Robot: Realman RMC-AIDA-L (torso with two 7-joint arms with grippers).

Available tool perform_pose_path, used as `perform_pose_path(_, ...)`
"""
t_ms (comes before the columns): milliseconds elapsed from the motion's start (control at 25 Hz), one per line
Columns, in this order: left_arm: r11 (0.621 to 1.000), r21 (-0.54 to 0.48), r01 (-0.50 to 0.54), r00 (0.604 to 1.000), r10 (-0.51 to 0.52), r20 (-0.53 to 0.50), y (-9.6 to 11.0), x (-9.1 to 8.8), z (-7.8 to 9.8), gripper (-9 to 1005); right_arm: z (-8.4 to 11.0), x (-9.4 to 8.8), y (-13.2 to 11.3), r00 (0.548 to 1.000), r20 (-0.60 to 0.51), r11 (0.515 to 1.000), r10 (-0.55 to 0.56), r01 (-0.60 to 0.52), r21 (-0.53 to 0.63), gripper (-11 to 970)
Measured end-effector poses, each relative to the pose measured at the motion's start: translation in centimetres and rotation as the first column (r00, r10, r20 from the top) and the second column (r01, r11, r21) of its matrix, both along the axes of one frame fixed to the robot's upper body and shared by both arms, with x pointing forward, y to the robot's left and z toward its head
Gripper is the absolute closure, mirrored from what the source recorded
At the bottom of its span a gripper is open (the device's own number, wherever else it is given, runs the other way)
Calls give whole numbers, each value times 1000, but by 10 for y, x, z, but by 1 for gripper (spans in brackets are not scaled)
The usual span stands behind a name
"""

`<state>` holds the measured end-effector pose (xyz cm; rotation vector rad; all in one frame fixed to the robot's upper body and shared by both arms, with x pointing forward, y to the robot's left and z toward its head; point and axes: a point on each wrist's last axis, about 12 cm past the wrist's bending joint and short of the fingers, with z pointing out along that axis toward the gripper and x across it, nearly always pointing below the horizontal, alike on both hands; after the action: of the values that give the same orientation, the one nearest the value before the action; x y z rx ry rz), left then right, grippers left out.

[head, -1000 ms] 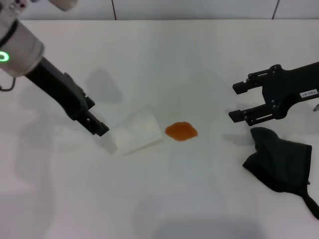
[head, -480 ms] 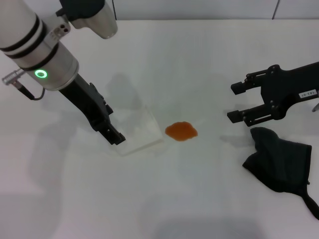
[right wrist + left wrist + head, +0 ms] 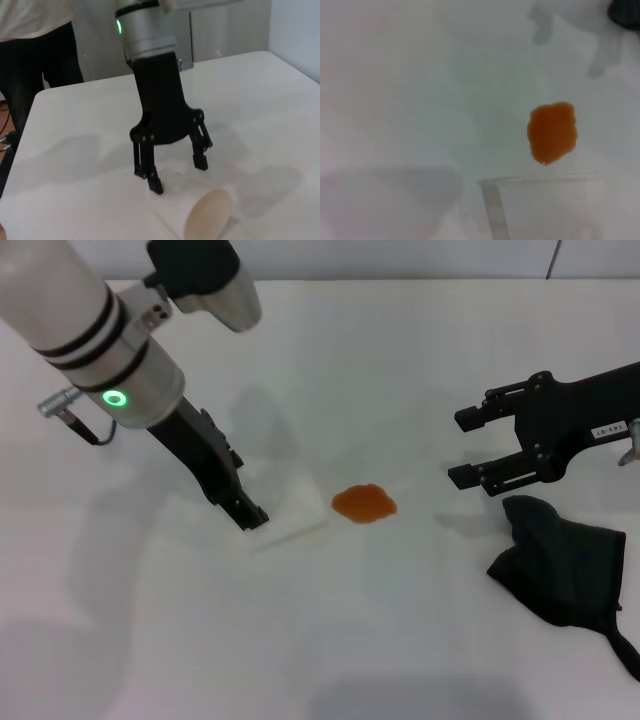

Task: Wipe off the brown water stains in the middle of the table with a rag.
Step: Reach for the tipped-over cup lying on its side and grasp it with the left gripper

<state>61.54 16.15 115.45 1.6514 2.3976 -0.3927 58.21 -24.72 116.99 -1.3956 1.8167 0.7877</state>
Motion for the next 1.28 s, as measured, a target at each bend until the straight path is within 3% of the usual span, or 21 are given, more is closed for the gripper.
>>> perform_pose_path(800, 999, 3, 32, 991, -32, 127, -20, 12, -3, 115, 2, 3, -3, 1000, 23, 1000, -15, 15, 2, 219)
perform_pose_path(1280, 999, -36, -4, 994, 7, 108, -20, 12, -18, 116, 4, 4, -1, 999, 32, 1000, -11, 11, -2, 219)
